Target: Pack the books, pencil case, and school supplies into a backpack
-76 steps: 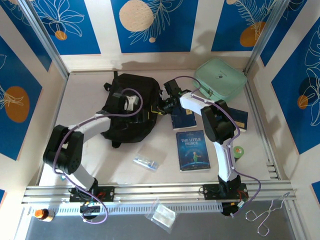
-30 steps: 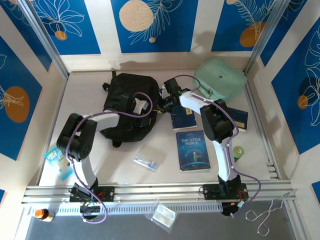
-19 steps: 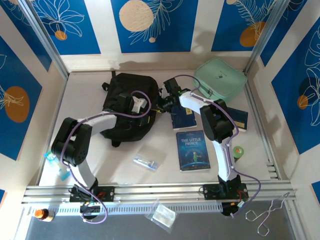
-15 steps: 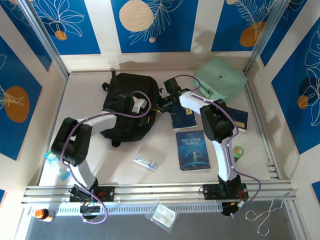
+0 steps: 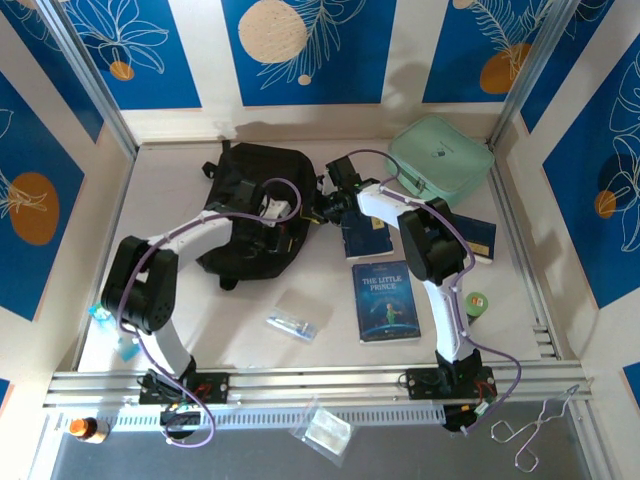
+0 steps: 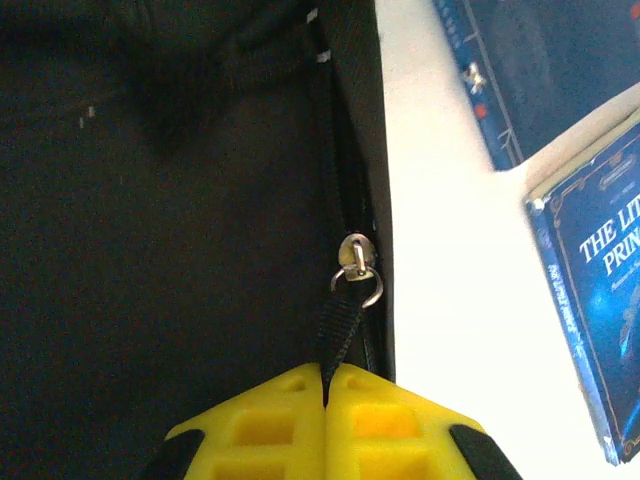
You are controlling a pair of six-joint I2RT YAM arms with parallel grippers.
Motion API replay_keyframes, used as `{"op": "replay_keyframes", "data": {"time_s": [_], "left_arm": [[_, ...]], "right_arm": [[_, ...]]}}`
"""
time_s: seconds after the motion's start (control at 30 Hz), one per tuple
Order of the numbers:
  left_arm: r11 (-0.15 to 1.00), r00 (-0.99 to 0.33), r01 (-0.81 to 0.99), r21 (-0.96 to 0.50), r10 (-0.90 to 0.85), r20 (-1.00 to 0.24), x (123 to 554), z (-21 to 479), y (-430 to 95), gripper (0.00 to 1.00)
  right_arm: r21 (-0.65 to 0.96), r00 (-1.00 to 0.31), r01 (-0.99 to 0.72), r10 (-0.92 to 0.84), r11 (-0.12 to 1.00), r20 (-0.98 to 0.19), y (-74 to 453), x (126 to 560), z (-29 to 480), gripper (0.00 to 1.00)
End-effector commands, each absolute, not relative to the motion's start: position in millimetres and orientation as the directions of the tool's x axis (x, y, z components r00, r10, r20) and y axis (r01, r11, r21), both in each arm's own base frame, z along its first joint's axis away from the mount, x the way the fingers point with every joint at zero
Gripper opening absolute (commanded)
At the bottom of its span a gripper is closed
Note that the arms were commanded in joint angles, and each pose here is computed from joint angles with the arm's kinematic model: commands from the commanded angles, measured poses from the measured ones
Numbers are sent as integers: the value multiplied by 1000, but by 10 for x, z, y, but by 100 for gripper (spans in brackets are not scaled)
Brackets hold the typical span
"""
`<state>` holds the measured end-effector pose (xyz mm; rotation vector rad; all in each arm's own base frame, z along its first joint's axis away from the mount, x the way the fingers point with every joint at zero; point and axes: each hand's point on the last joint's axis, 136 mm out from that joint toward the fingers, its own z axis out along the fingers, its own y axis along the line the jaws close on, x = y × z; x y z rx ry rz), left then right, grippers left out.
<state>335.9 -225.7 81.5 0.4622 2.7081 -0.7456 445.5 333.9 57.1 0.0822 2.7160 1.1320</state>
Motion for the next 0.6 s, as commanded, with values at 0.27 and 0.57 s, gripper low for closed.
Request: {"op": "replay_keyframes", "data": {"time_s": [0.27,0.57], "left_arm": [[866,-923,369,-336,299,-243,2927,958,-1916,0],[908,-905,405,-106,383,-185,2863,918,-1480,0]], "right_arm": [[687,-961,-21,175,727,-215,3299,4696,518,12],[687,-952,-26,193,726,-239,3243,4827,584,11]]}}
